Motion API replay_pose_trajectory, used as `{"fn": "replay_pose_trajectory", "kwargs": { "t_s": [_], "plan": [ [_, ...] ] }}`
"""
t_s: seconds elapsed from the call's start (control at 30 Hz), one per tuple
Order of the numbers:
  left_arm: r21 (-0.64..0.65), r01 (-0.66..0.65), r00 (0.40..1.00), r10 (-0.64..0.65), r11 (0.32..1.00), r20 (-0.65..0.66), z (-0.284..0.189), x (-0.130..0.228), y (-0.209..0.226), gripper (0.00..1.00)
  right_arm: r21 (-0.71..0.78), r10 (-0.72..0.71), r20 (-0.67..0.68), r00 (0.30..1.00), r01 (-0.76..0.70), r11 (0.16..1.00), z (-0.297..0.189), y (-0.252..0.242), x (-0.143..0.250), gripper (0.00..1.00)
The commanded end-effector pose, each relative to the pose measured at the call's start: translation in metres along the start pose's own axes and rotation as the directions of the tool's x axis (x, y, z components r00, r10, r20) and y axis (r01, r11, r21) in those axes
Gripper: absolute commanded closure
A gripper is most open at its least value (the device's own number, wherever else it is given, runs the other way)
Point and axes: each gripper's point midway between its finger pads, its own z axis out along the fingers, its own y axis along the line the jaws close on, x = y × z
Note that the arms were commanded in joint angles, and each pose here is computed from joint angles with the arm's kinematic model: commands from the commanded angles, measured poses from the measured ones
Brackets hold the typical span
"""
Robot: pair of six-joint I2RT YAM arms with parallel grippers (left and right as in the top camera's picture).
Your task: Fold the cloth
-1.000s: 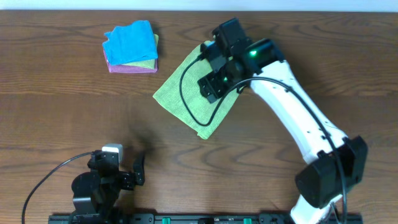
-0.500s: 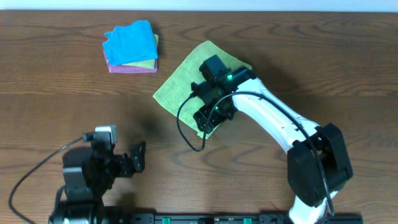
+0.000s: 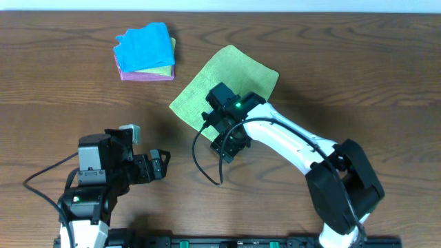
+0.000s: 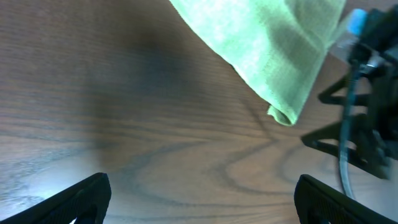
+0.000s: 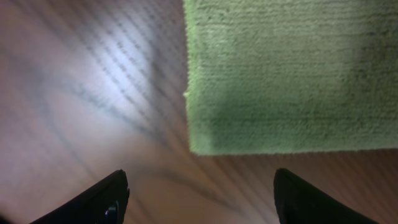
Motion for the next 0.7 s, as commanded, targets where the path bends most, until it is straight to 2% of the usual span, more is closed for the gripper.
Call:
{"fn": "replay_pose_trajectory", "kwargs": {
  "t_s": [0.0, 0.2, 0.43, 0.53, 0.67],
  "plan": [
    [0.059, -0.010, 1.000, 0.009, 0.998, 0.007, -0.004, -0.005, -0.014, 0.05, 0.030, 0.005, -0.013, 1.000, -0.004, 1.000, 0.010, -0.003, 0.004, 0.26],
    [0.111, -0.014, 1.000, 0.014, 0.994, 0.004, -0.006, -0.005, -0.023, 0.04, 0.054, 0.024, -0.022, 0.999, -0.023, 0.998, 0.028, -0.010, 0.002, 0.30],
    [0.114, -0.015, 1.000, 0.015, 0.993, 0.006, -0.007, -0.006, -0.024, 0.04, 0.079, 0.053, -0.005, 0.999, -0.052, 0.996, 0.039, -0.016, -0.005, 0.43],
    [0.114, -0.016, 1.000, 0.015, 0.993, 0.006, -0.007, -0.006, -0.024, 0.04, 0.107, 0.058, 0.003, 0.998, -0.058, 0.993, 0.038, -0.020, -0.007, 0.59],
    [0.114, -0.016, 1.000, 0.016, 0.993, 0.007, -0.007, -0.006, -0.024, 0.05, 0.200, 0.066, -0.001, 0.998, -0.064, 0.978, 0.036, -0.036, -0.005, 0.92]
  ]
}}
